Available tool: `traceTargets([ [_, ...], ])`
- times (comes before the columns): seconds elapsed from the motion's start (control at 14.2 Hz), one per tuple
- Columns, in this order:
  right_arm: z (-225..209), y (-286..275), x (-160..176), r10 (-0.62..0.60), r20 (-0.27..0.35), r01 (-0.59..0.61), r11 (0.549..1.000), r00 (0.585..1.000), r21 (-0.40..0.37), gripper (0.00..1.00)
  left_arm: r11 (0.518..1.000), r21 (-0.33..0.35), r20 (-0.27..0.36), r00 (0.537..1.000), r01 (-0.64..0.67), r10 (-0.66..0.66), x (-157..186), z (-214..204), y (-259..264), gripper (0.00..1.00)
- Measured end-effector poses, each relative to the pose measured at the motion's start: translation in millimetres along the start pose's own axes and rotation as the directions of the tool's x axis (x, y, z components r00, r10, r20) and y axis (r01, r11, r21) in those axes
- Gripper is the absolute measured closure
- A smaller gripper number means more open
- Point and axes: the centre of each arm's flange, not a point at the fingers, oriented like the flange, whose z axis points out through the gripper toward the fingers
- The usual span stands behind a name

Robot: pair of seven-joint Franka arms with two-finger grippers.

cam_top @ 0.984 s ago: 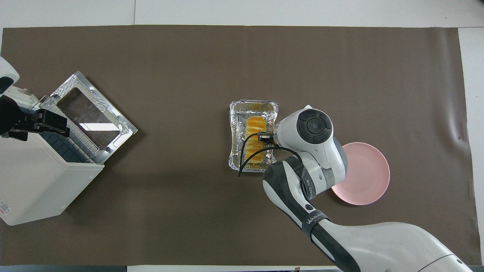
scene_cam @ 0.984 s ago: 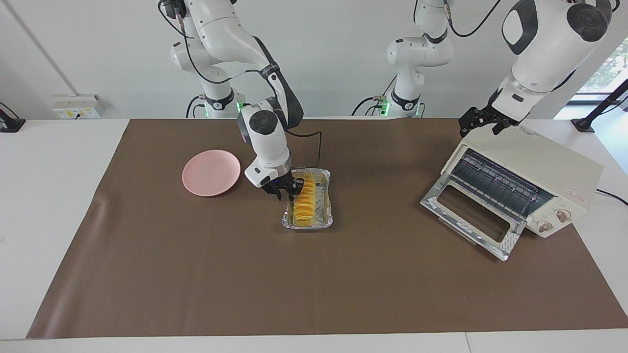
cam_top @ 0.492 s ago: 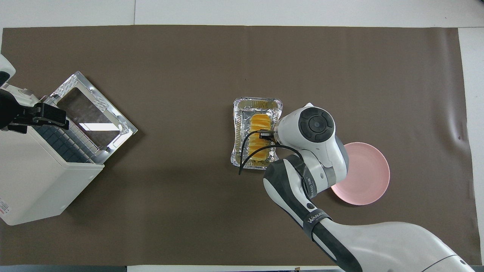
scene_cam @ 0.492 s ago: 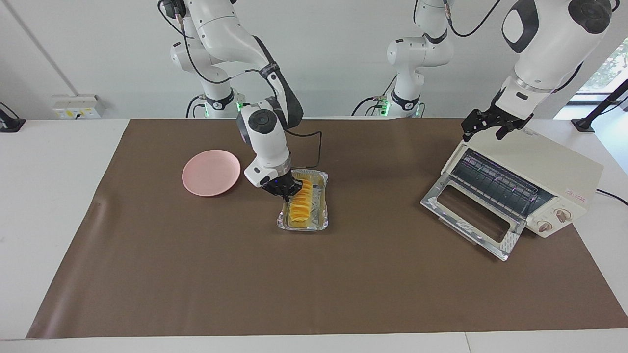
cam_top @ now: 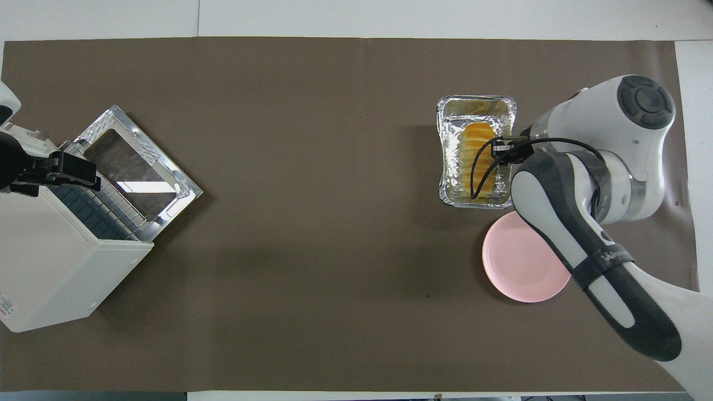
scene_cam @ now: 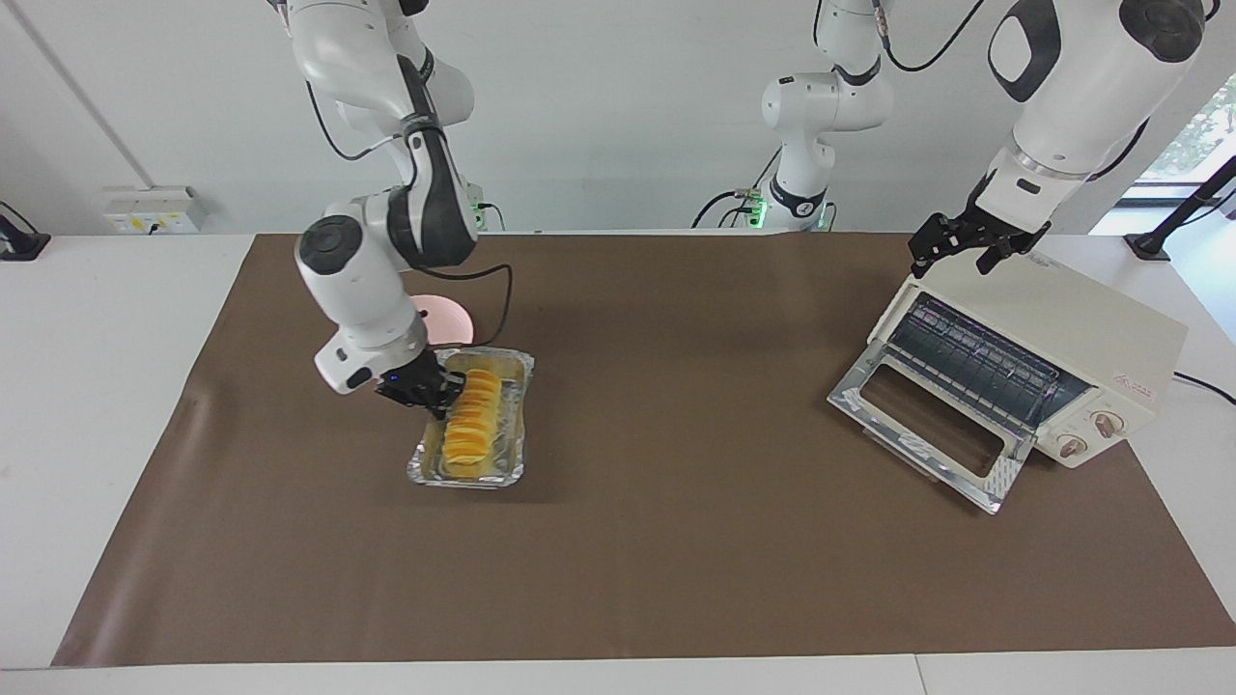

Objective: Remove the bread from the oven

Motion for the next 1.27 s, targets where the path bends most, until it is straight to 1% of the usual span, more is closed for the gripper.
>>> traceTargets([
  [0.28,6.2,98.6,10.0,0.019,-0.006,-0.019,1.000,1.000,-0.006,0.98,1.000,-0.001,-0.001,1.000,0.010,-0.010,0.2,-0.3,-5.6,0.00],
  [0.42,17.8,131.3,10.4,0.028,0.001,-0.028,1.000,1.000,0.001,0.98,1.000,-0.001,-0.001,1.000,0.010,-0.010,0.1,-0.4,-5.6,0.00],
  [0.49,25.1,139.1,11.3,0.032,-0.002,-0.032,0.999,0.999,0.013,0.98,1.000,-0.001,-0.001,1.000,0.010,-0.010,0.1,-0.4,-5.6,0.00],
  [0.63,37.5,138.6,13.1,0.038,0.000,-0.038,0.999,0.999,0.028,0.98,1.000,-0.001,-0.001,1.000,0.010,-0.010,0.1,-0.4,-5.6,0.00],
  [0.91,44.5,111.8,12.9,0.004,0.012,-0.005,0.999,1.000,0.044,0.98,1.000,-0.001,-0.001,1.000,0.010,-0.010,0.1,-0.4,-5.6,0.00],
  [1.27,60.4,94.2,2.6,-0.024,0.047,0.022,0.999,0.999,0.046,0.98,1.000,-0.001,-0.001,1.000,0.010,-0.010,0.1,-0.4,-5.6,0.00],
])
